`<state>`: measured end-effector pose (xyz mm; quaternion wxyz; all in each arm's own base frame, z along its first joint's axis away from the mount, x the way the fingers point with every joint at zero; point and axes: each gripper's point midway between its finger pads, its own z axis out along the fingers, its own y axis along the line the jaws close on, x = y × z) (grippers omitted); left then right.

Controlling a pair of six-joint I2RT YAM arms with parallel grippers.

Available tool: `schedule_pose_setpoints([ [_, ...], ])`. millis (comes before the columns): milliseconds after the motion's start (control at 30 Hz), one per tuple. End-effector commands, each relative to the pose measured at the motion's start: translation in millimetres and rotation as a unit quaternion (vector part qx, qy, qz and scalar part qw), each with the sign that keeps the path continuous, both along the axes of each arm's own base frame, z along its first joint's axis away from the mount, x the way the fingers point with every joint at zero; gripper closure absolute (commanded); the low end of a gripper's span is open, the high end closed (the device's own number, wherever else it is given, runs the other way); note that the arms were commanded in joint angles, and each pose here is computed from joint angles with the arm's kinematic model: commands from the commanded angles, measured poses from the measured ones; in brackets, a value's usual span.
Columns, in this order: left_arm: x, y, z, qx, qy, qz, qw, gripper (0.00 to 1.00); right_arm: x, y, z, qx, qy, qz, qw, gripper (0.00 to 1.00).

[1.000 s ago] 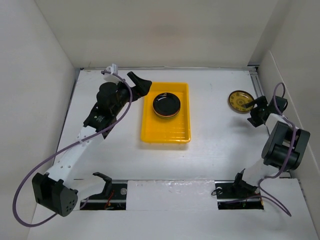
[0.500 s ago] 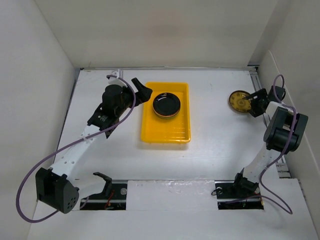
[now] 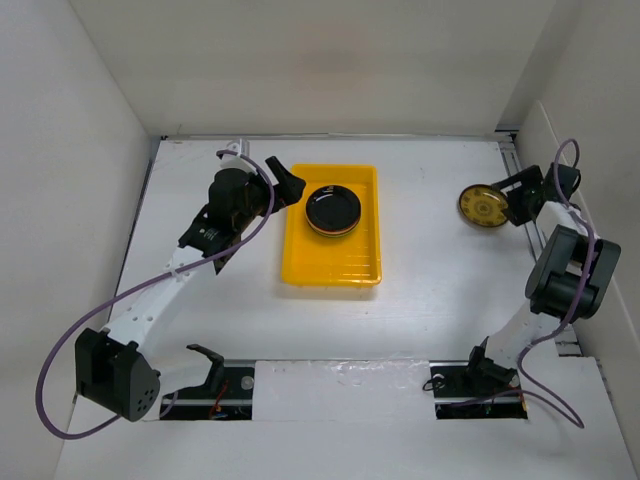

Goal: Place the plates into the plastic bin on the countertop

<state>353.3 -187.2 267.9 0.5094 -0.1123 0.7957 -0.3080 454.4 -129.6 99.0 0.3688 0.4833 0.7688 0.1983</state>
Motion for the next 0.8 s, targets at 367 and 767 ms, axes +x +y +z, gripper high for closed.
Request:
schedule_pose_setpoints([
  [367,4,-4,14,0.0,-0.019,-0.006,1.0,0.0,-45,-10,-7,-0.058,0.042,-0.032,0.997,0.16],
  [767,3,0,7,0.009,-0.008,0.004,1.0,0.0,-43,-27,-54,-0.056,0.093,-0.043,0.993,0.23],
])
